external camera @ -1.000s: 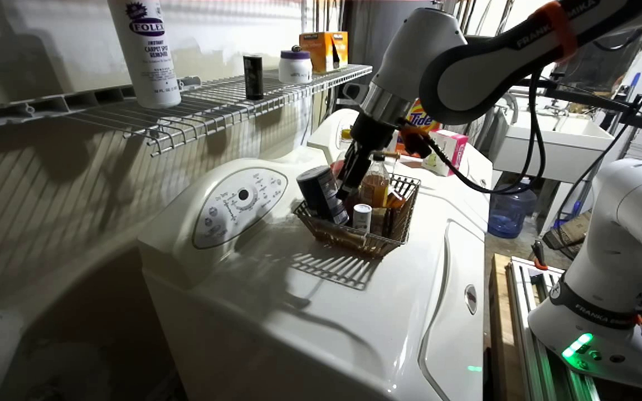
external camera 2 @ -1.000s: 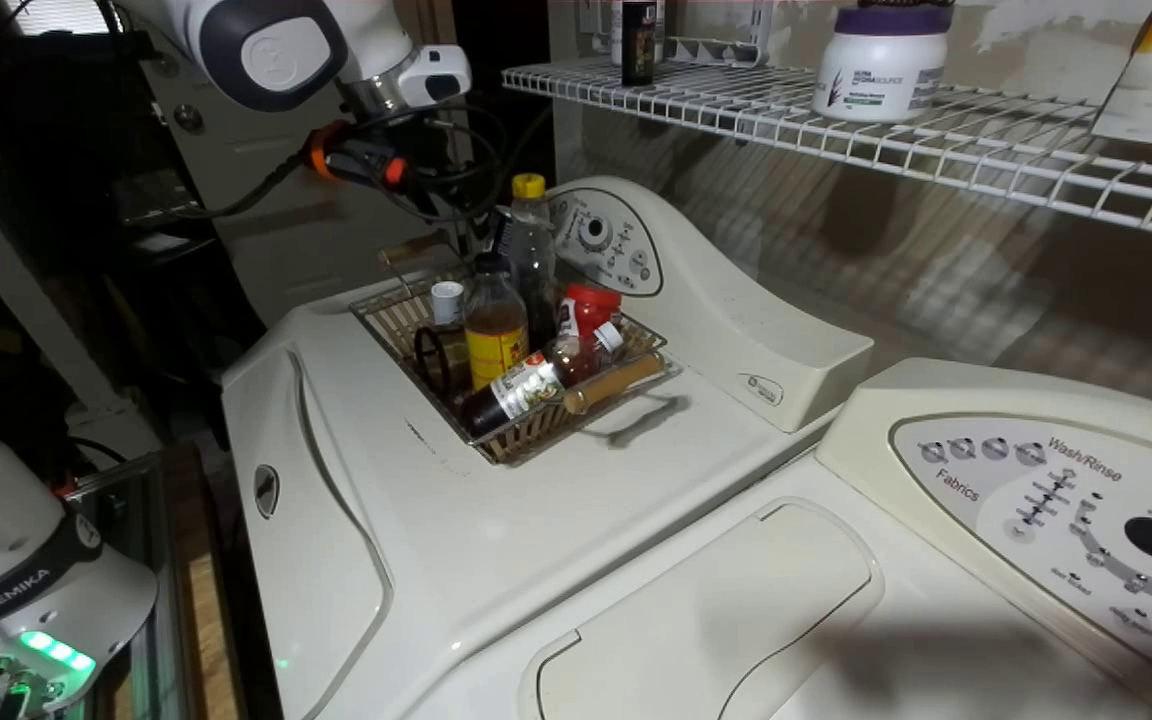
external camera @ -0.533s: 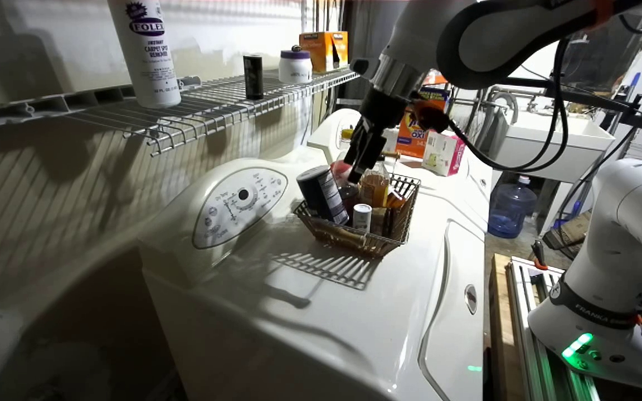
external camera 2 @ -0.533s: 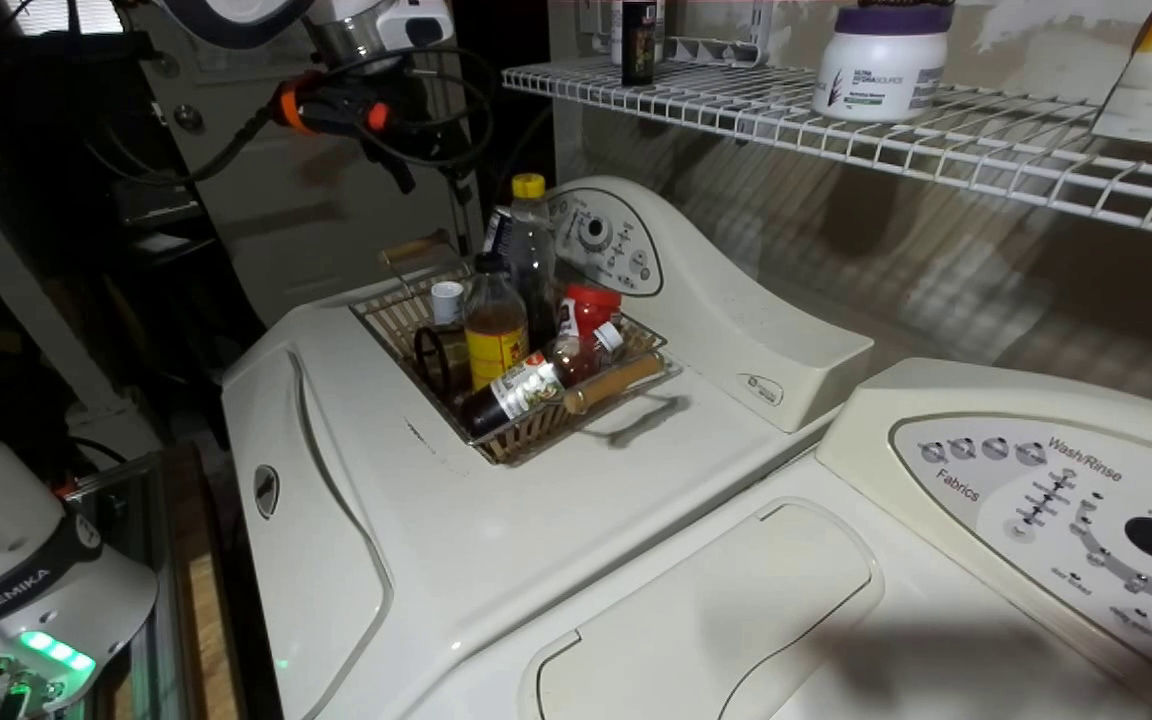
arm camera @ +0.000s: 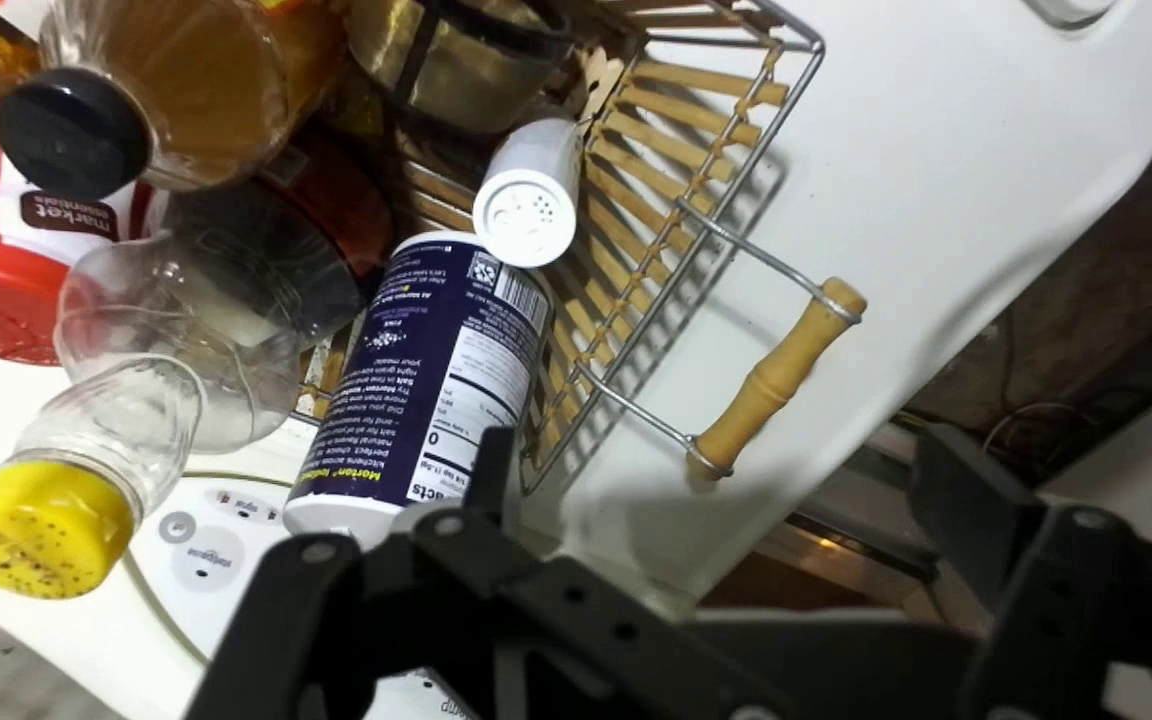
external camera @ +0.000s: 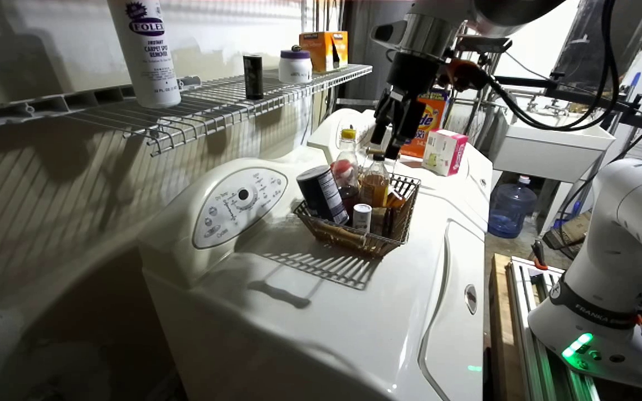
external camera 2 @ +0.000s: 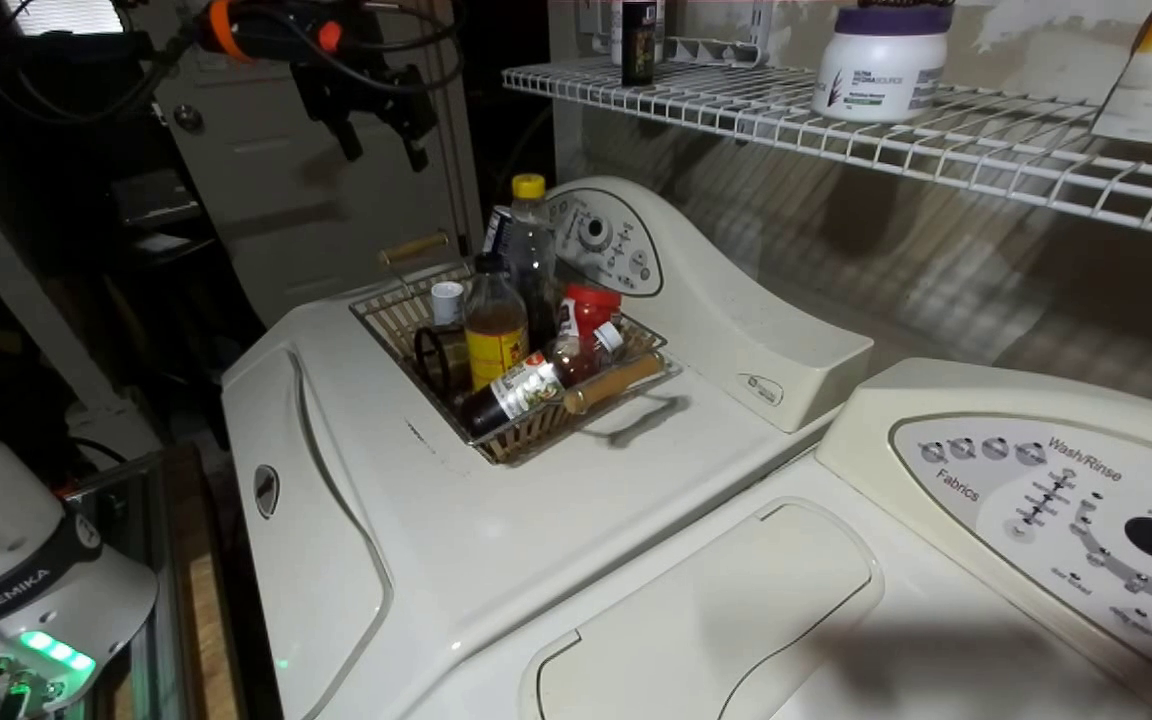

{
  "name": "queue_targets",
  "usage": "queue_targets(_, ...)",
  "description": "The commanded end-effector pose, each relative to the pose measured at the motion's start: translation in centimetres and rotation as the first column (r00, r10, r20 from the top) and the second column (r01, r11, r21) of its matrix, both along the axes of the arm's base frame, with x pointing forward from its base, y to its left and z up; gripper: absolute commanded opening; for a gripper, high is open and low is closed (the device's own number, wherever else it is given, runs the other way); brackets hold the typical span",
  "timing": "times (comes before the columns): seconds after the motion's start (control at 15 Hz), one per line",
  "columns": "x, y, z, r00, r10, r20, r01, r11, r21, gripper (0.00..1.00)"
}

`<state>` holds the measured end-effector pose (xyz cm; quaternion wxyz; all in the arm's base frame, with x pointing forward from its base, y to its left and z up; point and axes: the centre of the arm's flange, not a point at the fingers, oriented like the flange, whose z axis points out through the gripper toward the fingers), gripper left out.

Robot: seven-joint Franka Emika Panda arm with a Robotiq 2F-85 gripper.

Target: Remove the small white container from the bottom shelf and put it in the basket.

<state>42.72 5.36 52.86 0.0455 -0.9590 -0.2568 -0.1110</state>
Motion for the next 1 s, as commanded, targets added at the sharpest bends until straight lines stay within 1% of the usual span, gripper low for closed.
queue_targets(0.0,-1.05,-0.83,2.27,0.999,0.027,-0.032,-0.028,0.999,-0.032,1.0)
queue_targets(0.4,-1.68,-1.17,3.02,0.997,0.046,-0.066,-0.05,0.997,-0.052,1.0)
queue_targets(0.47,-1.33,-0.62,2.26,0.998,0.026,-0.051,-0.028,0.999,-0.032,1.0)
queue_targets(0.93,-1.4,-0.68,2.23,0.998,0.031,-0.056,-0.033,0.999,-0.035,1.0)
